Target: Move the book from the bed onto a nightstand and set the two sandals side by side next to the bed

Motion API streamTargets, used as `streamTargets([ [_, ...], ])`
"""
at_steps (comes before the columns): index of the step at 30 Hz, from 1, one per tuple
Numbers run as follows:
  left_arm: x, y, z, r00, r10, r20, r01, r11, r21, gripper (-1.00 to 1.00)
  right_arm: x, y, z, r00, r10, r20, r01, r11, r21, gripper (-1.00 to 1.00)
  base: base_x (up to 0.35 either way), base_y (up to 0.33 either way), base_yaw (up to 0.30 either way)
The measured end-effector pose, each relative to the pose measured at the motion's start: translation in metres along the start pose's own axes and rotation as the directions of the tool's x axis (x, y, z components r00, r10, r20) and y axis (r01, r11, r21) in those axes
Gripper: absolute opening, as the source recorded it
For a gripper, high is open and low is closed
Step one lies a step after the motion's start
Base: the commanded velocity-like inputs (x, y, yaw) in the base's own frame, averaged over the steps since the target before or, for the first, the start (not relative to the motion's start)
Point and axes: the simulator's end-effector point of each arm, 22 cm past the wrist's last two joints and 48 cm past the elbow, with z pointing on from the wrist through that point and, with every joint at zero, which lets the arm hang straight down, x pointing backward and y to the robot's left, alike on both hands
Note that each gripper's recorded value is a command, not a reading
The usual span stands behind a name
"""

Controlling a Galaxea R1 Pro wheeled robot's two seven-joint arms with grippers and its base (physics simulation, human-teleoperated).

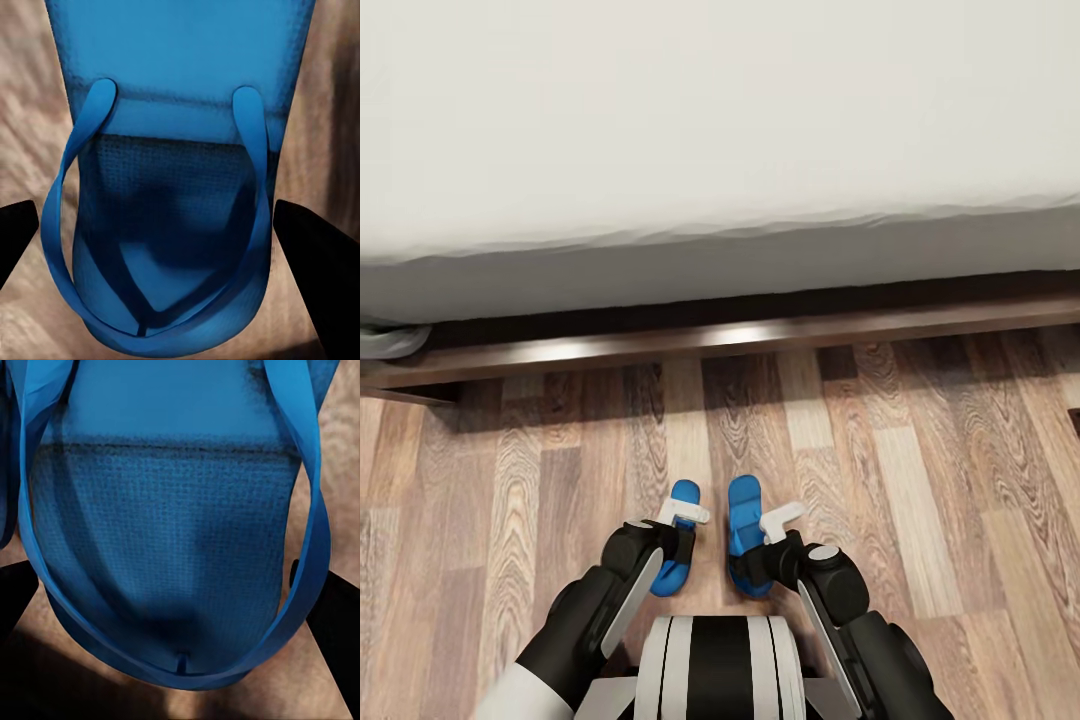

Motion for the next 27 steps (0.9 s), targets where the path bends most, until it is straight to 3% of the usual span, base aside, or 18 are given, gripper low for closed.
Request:
streamTargets([
  [27,0.0014,-0.0003,-0.0004,1.0,0.001,0.0,-0.001,1.0,0.0,-1.0,-0.001,0.0001,-0.0006,1.0,-0.002,0.003,0.002,1.0,0.0,-1.0,0.0,0.0,0.14],
])
